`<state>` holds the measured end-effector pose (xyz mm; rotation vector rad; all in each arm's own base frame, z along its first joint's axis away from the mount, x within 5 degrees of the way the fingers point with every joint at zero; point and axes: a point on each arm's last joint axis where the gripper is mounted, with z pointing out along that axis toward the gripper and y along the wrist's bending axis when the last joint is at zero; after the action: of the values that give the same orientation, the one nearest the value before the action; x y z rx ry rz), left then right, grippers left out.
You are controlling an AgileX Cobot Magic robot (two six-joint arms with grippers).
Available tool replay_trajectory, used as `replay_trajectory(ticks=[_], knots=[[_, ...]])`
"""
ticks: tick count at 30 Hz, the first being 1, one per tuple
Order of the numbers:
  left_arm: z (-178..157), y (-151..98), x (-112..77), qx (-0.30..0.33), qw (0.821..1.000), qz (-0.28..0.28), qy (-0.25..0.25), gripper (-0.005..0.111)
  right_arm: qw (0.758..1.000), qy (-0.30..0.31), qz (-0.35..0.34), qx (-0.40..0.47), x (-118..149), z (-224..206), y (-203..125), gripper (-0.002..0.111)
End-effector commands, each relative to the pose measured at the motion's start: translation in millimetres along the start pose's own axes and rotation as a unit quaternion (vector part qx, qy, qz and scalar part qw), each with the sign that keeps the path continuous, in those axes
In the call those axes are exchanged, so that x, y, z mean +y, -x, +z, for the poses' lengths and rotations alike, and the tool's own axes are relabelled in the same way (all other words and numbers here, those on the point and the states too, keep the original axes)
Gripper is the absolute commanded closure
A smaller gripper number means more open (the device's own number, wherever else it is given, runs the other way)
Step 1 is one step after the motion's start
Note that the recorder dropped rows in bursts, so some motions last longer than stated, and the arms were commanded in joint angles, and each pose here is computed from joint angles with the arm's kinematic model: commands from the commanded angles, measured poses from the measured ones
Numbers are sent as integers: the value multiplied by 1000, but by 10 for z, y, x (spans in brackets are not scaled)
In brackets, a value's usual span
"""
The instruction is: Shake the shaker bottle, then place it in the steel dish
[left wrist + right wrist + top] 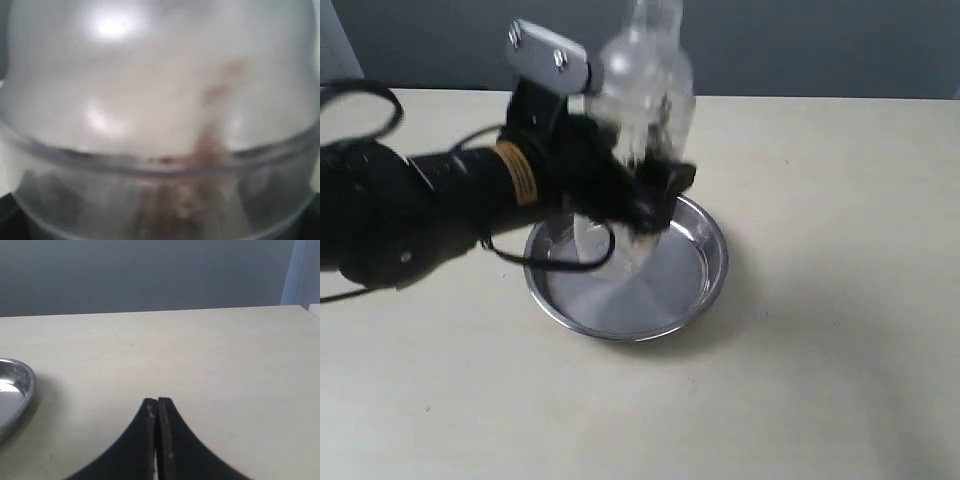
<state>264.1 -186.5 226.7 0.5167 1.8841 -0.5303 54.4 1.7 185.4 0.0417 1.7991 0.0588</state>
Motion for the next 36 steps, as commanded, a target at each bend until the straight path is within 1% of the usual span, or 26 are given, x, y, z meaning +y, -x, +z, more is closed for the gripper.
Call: replay_trajectory(ticks=[1,11,14,16,19,23,25,28,33,36], knots=[[-80,224,-76,-120,992,11,-39,106,1000,1,-1,-5,1,-1,3,109],[-67,247,-56,-144,989,3,-39,106,1000,1,-1,-5,1,-1,3,109],[-53,232,-53,-141,989,2,-39,106,1000,1,-1,-5,1,-1,3,109],[-17,187,-41,-136,990,-2,-36,106,1000,1,-1,-5,1,-1,3,109],[81,40,-1,-133,990,-21,-29,106,1000,1,-1,-5,1,-1,3,109],[236,-224,36,-140,989,-33,-32,106,1000,1,-1,-5,1,-1,3,109],[291,-335,67,-137,989,-44,-24,106,1000,1,-1,-5,1,-1,3,109],[345,-425,115,-126,990,-59,-5,106,1000,1,-1,-5,1,-1,3,109],[368,-465,129,-123,991,-52,1,106,1000,1,-1,-5,1,-1,3,109],[371,-469,145,-124,991,-38,11,106,1000,1,-1,-5,1,-1,3,109]])
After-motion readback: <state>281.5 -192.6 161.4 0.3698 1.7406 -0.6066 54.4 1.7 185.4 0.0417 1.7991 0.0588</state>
